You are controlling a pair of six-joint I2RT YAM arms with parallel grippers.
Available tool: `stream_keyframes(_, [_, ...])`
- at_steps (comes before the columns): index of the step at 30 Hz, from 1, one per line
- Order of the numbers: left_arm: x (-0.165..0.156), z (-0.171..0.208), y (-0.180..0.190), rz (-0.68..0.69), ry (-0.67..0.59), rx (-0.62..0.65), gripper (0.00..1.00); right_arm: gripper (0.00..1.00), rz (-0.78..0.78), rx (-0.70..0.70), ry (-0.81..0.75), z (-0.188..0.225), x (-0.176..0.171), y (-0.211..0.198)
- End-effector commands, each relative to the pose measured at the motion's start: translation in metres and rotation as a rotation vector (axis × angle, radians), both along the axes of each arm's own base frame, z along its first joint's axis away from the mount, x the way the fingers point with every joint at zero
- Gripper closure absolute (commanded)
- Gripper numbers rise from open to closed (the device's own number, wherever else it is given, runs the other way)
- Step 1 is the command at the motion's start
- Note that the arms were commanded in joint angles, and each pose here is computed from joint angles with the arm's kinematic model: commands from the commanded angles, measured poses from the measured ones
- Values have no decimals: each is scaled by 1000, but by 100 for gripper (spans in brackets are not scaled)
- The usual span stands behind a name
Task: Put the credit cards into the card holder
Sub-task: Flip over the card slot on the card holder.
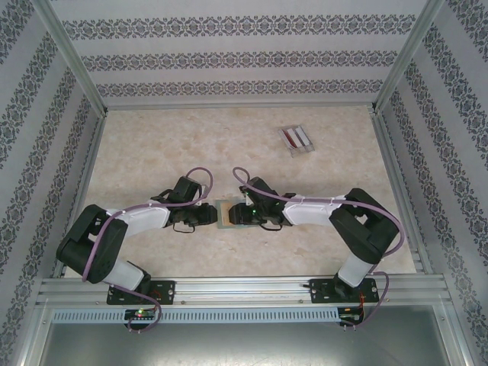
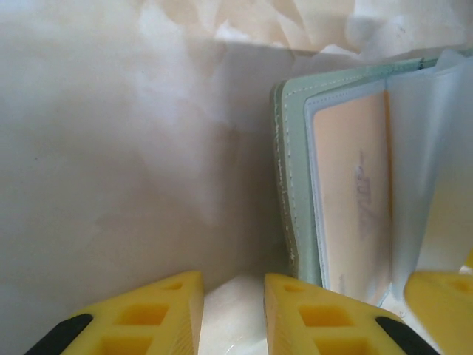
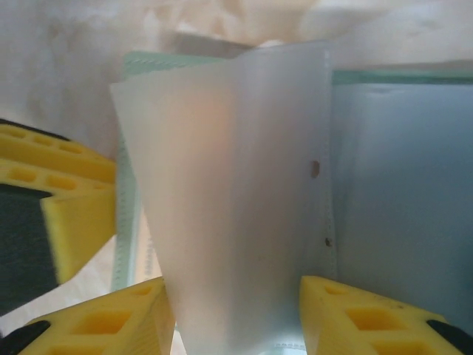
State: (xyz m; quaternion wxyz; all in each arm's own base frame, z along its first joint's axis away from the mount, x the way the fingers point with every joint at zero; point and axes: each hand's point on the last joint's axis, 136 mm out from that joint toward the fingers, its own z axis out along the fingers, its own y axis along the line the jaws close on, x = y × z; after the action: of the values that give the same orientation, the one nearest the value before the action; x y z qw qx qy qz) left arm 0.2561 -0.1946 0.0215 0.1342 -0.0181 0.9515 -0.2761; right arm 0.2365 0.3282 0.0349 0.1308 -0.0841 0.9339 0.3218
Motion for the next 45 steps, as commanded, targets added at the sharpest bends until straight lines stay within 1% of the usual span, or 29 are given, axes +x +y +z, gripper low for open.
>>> stream_keyframes(1, [-4,-4,11,65,37,38,72,52,77,130,-29,27,-3,37])
stream_keyframes(6, [2,5,17,137,30,9,70,52,199,238,-85,59,-23,66])
stream_keyframes(10, [14,18,37,222,5,16,68,51,275,307,-82,79,-39,74])
stream_keyframes(11, [19,24,43,248,-14,20,67,51,297,324,-84,82,-42,75])
stream_keyframes(12, [25,27,51,274,-33,35,62,51,309,328,-94,84,-44,74])
stream_keyframes(13, [28,31,58,291,-50,51,60,51,308,324,-109,87,-43,71])
stream_keyframes(16, [41,45,66,287,-108,81,58,51,247,279,-186,100,-33,50])
stream_keyframes(18, [50,54,66,259,-145,104,54,49,135,182,-260,101,-17,20])
stream_keyframes(20, [54,54,64,231,-135,119,53,47,25,80,-287,91,-2,-13])
stream_keyframes(21, [56,53,60,207,-128,108,53,47,-11,55,-278,87,2,-25])
stream_keyframes(24, [58,49,45,170,-122,27,55,45,-41,16,-276,80,2,-43])
stream_keyframes(26, [58,43,38,149,-111,1,54,44,-88,-10,-262,72,5,-53])
stream_keyframes(28, [58,36,37,130,-104,10,54,44,-113,-6,-223,63,5,-53])
stream_keyframes(31, [59,27,36,106,-111,14,54,45,-85,12,-189,52,4,-37])
stream_keyframes(34, [59,20,35,89,-160,1,52,47,-27,42,-151,45,3,-11])
stream_keyframes(36, [59,16,39,74,-212,24,51,47,5,53,-157,46,4,7])
stream_keyframes(38, [59,14,43,77,-260,37,51,47,8,46,-167,46,10,16])
stream_keyframes(40, [58,19,45,79,-301,34,51,48,-41,2,-200,52,26,5])
stream_keyframes(41, [58,22,48,81,-321,49,50,48,-83,-22,-236,60,37,-7])
stream_keyframes(43, [60,25,60,115,-346,111,48,47,-149,-65,-323,78,58,-34])
stream_keyframes(45, [58,25,72,140,-345,177,45,45,-166,-136,-413,100,81,-63])
